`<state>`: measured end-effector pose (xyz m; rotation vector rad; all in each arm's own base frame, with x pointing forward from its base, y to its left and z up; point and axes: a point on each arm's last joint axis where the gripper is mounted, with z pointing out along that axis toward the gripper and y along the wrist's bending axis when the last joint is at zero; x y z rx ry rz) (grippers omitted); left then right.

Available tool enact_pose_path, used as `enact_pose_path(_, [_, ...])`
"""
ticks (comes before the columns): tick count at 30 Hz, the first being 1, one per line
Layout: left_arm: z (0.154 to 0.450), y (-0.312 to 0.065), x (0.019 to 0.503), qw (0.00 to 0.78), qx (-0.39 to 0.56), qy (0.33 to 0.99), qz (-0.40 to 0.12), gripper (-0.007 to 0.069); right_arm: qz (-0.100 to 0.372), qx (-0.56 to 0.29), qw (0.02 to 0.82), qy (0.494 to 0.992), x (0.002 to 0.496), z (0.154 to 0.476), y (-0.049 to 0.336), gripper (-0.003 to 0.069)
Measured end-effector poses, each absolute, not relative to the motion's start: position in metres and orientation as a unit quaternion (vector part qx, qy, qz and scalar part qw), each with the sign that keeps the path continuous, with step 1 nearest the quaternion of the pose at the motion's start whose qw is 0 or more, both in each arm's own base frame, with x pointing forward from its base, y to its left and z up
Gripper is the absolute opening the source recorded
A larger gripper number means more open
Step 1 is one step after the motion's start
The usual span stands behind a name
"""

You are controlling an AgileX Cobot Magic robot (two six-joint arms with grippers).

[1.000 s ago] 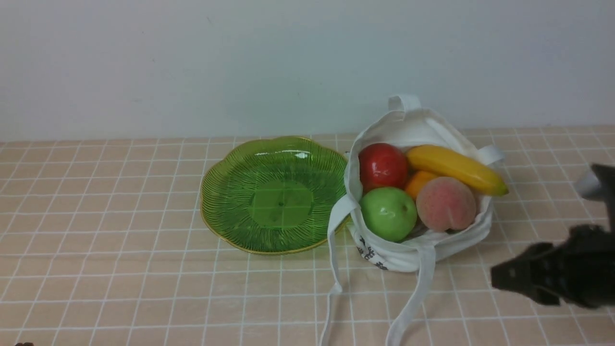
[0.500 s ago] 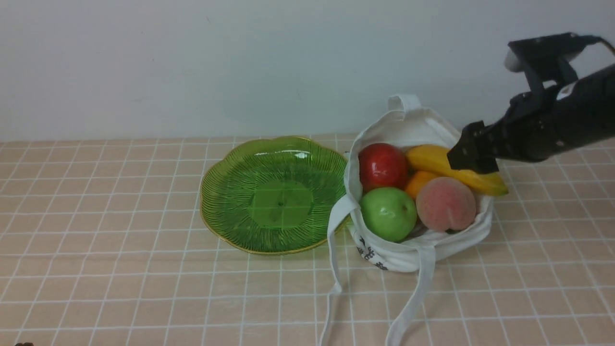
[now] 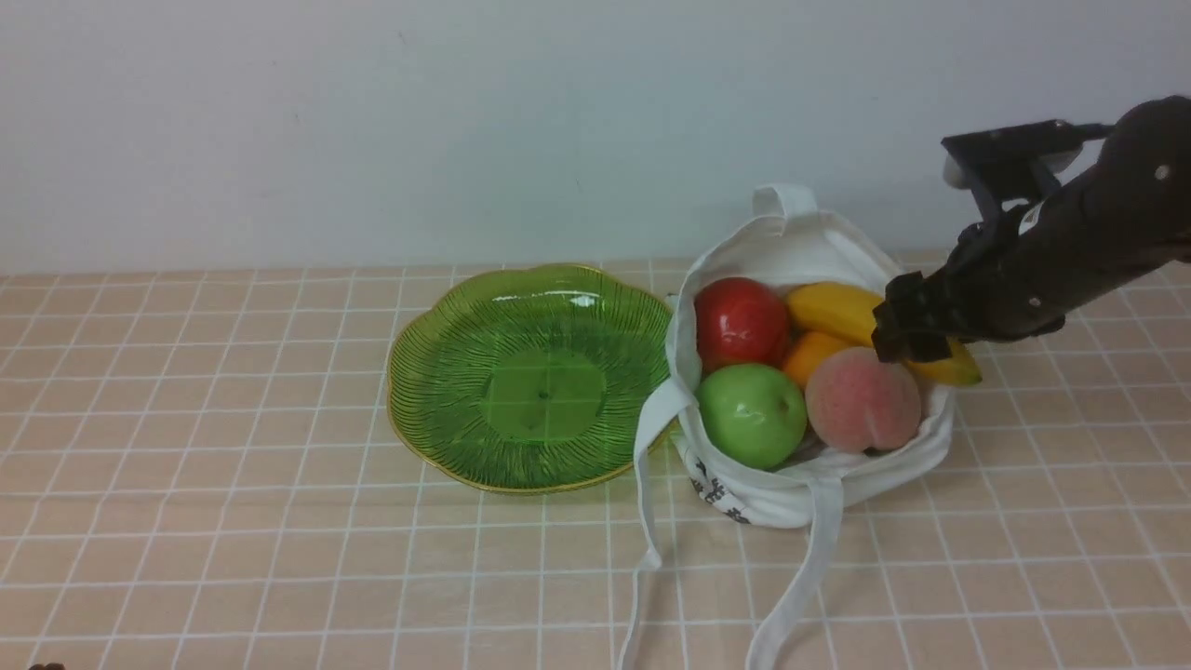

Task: Take the fruit out of the bag on the brown coffee tablecloth and place them on the plate.
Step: 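Reach into the bag and grasp the banana with the right gripper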

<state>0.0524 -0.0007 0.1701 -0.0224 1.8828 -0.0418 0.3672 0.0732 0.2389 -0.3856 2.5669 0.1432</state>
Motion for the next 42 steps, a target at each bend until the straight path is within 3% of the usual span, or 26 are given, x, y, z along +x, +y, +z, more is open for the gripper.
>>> enact_pose_path(23, [0.17,-0.001,0.052,0.588,-0.01,0.808,-0.018,-0.0008,0.027,-0.156,0.279,0.947,0.381,0.221,0.072,0.0427])
enact_pose_path(27, [0.17,-0.001,0.052,0.588,-0.01,0.808,-0.018,-0.0008,0.028,-0.153,0.274,0.949,0.38,0.221,0.072,0.0351])
enact_pose_path(29, [0.17,-0.001,0.052,0.588,-0.01,0.808,-0.018,-0.0008,0.028,-0.152,0.27,0.95,0.38,0.22,0.071,0.0275])
enact_pose_path(32, [0.17,-0.001,0.052,0.588,-0.01,0.808,-0.018,-0.0008,0.029,-0.151,0.267,0.951,0.379,0.22,0.071,0.0262])
enact_pose_path(42, [0.17,-0.001,0.052,0.588,-0.01,0.808,-0.018,-0.0008,0.03,-0.15,0.294,0.943,0.365,0.255,0.069,0.0262])
